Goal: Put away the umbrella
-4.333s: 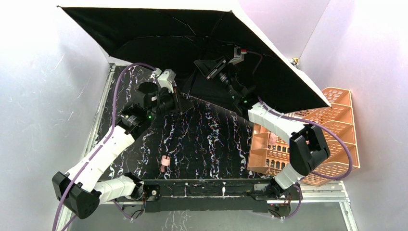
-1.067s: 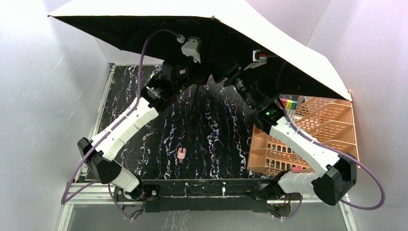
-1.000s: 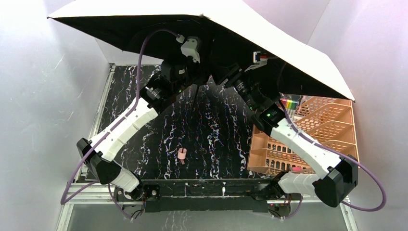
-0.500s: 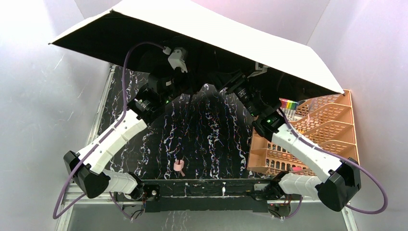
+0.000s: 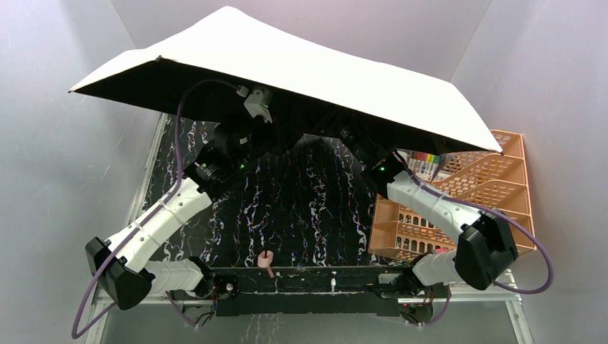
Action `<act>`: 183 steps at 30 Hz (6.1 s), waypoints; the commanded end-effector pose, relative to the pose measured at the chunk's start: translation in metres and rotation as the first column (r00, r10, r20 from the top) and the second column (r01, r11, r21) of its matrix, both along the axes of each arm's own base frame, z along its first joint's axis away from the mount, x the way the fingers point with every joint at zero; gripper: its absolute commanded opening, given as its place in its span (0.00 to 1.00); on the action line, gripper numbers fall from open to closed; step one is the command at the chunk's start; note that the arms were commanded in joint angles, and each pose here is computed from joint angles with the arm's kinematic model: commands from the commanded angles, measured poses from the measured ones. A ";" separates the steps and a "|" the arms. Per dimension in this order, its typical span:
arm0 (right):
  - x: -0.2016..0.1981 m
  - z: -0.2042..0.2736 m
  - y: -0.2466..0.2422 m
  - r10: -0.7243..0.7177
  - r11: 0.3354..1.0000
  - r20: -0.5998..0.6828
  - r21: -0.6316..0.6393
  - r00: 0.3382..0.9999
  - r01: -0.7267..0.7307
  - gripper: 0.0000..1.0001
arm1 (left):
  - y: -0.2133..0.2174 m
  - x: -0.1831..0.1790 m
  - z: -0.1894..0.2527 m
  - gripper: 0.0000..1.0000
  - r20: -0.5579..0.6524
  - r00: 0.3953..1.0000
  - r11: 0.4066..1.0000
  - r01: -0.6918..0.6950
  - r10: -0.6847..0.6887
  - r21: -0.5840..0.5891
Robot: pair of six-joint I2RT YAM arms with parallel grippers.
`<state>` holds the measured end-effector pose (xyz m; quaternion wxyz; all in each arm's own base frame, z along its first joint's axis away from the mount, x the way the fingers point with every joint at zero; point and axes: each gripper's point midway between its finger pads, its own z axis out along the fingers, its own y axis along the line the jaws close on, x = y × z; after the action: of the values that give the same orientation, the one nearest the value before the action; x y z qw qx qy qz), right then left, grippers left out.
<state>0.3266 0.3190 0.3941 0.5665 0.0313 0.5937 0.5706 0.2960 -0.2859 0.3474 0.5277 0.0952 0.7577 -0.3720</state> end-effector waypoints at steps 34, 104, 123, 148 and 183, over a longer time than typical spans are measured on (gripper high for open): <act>0.030 0.096 0.018 0.056 0.953 0.208 0.280 0.977 -0.114 0.70 | -0.012 -0.036 0.011 0.00 0.063 0.977 0.979 0.206 -0.205 -0.010; 0.045 0.028 -0.026 -0.133 0.897 -0.219 0.389 0.967 0.212 0.00 | 0.027 -0.079 -0.055 0.88 -0.098 0.981 0.984 0.174 -0.170 0.028; 0.057 0.034 -0.029 -0.095 0.899 -0.181 0.407 0.979 0.162 0.00 | 0.048 -0.124 -0.114 0.41 -0.288 0.935 0.969 0.237 -0.207 0.072; 0.022 -0.020 0.002 0.139 0.965 -0.189 0.247 0.972 -0.090 0.00 | 0.032 -0.042 -0.038 0.00 -0.017 1.000 1.000 0.010 -0.009 0.008; 0.014 -0.050 0.008 0.012 0.927 -0.311 0.359 0.950 0.106 0.00 | 0.040 -0.066 -0.045 0.89 -0.068 0.994 0.991 0.094 -0.087 0.100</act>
<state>0.3291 0.3348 0.2983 0.4353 0.2229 0.6172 0.6163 0.2492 -0.2461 0.3351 0.5357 0.1351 0.7560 -0.3512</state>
